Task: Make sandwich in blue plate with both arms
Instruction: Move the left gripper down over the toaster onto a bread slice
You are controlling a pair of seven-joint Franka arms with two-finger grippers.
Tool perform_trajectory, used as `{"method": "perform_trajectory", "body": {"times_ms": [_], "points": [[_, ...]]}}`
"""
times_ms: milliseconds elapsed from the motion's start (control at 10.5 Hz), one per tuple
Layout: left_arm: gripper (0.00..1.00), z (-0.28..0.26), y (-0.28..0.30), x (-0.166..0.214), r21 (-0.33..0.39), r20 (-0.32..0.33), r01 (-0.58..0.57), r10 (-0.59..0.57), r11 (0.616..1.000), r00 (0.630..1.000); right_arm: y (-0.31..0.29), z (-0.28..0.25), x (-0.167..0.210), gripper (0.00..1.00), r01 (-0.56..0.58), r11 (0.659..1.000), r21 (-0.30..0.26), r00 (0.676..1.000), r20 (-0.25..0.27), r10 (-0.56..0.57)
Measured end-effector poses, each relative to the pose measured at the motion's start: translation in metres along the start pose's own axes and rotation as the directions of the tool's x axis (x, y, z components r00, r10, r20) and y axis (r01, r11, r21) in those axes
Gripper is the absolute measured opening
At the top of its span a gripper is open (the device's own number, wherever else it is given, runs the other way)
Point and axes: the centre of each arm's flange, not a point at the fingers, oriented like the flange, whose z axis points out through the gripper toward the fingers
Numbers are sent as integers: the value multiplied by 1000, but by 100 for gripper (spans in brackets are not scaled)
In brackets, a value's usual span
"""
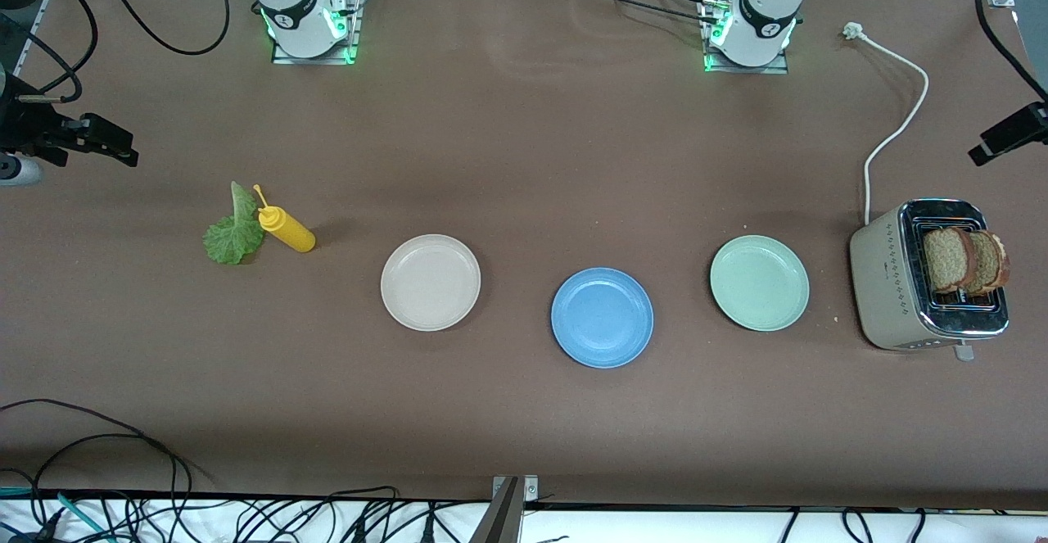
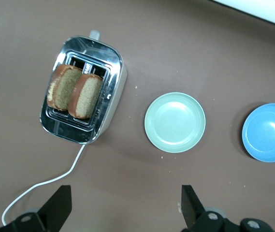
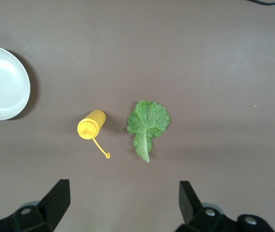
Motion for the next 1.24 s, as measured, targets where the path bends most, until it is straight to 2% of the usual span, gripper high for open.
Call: {"method": "perform_trajectory", "body": {"times_ms": [382,859,1241], "points": [[100,-2,-35,10,-1,-7,-65,65,998,998,0,1,0,100,0,1000,0,1000,1,0],[100,39,-65,35,-4,64,-123,123,992,990,0,6,2,100,5,1000,1,1000,11,-5],[100,87,-62,59,-8,117,-129,129,992,985,2,7,2,100,8,1000,2,1000,13,-8]]}}
